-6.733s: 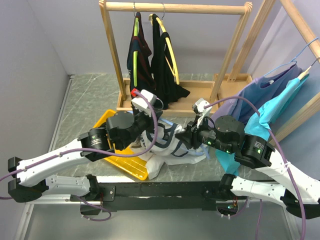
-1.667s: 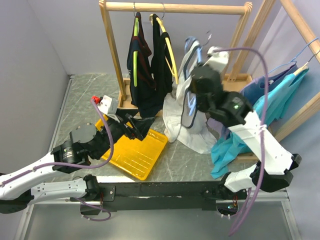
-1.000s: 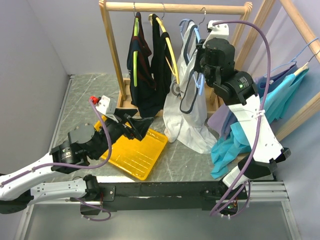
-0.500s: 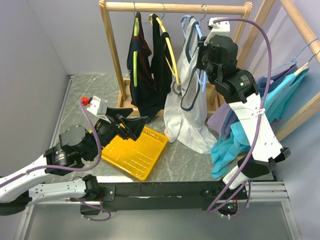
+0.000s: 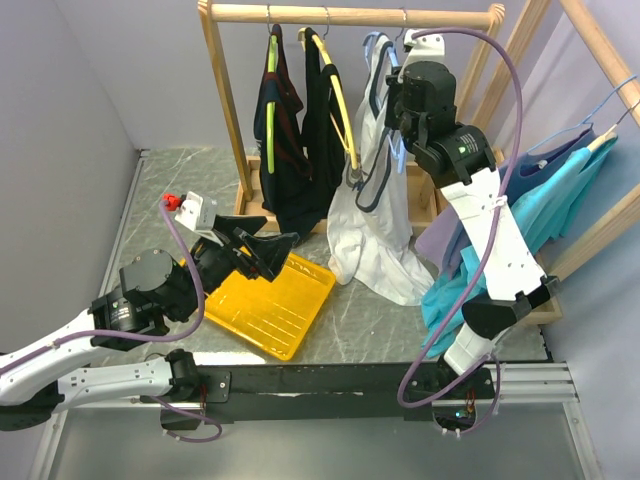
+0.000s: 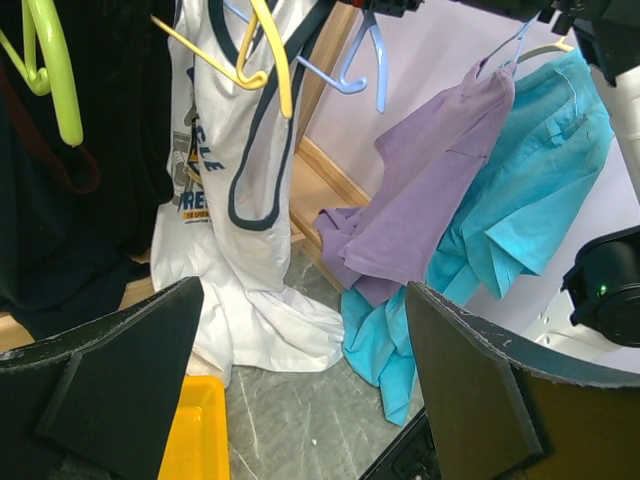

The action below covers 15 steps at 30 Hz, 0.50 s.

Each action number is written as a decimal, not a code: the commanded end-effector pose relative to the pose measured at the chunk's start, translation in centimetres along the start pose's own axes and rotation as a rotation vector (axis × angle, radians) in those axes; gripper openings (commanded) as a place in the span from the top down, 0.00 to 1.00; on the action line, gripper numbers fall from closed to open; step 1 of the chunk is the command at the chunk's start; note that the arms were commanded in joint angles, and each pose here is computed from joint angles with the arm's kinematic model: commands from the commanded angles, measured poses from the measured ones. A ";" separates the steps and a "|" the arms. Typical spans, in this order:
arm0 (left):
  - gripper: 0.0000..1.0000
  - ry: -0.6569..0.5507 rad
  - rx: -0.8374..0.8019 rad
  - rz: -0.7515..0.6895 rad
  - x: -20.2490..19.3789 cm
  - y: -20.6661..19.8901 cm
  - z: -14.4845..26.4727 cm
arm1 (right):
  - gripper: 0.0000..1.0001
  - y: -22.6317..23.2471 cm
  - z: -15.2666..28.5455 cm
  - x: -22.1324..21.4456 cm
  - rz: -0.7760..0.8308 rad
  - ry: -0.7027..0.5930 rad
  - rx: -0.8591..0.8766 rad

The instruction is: Place the tank top on the hanger

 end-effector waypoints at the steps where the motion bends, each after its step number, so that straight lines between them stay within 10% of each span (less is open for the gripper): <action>1: 0.11 -0.027 0.000 0.025 0.6 -0.2 0.0 | 1.00 -0.2 0.4 2.6 -0.082 -0.115 0.021; 8: 0.11 -0.004 0.018 0.016 -0.5 0.0 -0.5 | 0.99 -0.4 1.1 1.7 -0.106 -0.082 0.029; 15: 0.07 0.032 0.028 0.003 -2.0 -0.3 -1.5 | 0.58 -1.1 3.8 1.2 -0.193 -0.050 0.073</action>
Point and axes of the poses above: each gripper's point midway between its finger pads, its own z axis back along the fingers, its own y axis along the line the jaws close on, x = y × z, the point moved 7 cm from there along z, back along the fingers, and after that the axes turned 8 degrees about -z, right-handed, at the moved point
